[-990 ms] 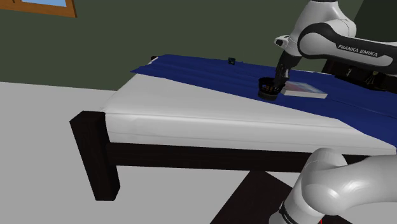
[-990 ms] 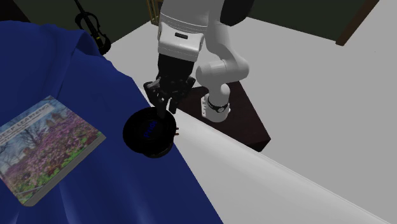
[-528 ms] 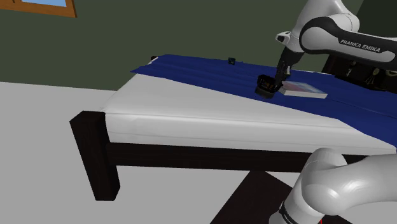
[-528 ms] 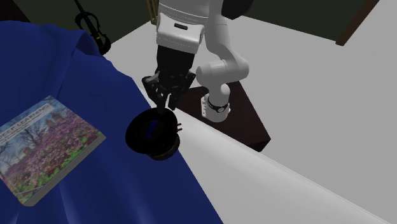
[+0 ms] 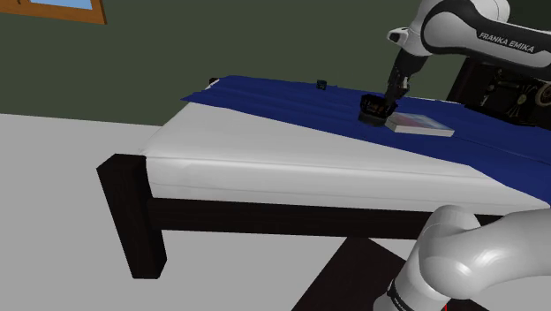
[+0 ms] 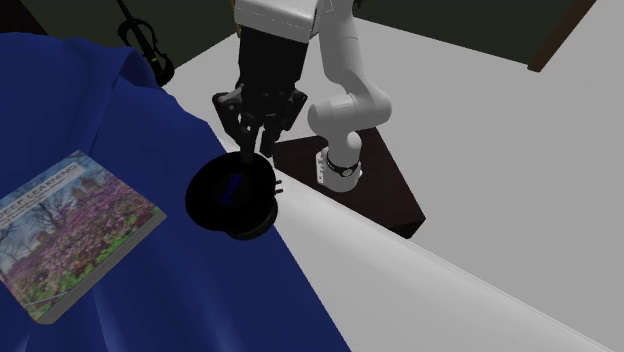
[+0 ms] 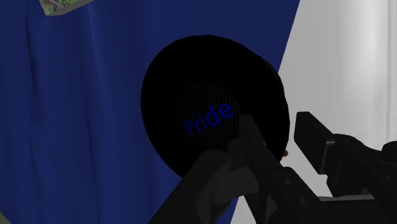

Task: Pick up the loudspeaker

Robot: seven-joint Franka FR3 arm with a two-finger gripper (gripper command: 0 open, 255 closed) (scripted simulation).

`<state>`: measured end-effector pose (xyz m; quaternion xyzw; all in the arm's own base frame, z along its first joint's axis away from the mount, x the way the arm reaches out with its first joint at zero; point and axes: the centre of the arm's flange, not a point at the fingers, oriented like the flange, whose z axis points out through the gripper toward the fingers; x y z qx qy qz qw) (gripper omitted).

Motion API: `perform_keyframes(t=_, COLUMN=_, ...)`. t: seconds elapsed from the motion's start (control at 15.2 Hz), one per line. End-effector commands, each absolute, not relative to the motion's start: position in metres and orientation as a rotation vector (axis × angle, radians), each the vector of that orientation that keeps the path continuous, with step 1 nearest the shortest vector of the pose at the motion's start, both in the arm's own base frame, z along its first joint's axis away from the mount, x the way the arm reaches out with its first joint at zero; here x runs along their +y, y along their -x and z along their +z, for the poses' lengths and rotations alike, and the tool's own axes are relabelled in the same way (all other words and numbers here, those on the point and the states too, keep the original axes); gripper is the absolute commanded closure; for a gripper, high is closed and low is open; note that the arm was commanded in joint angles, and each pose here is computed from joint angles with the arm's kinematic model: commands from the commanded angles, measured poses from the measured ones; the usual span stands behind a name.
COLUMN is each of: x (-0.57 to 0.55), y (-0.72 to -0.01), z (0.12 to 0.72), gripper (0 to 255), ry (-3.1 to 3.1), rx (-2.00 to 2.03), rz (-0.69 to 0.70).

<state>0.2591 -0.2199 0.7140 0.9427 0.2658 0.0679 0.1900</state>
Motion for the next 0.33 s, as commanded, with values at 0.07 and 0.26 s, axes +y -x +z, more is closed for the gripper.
perform_keyframes(t=0.07, x=-0.221, y=-0.259, z=0.730, gripper=255, ry=-2.648, rx=0.747, rz=0.192)
perform_keyframes(t=0.26, x=-0.221, y=-0.259, z=0.736, gripper=255, ry=-2.648, rx=0.747, rz=0.192)
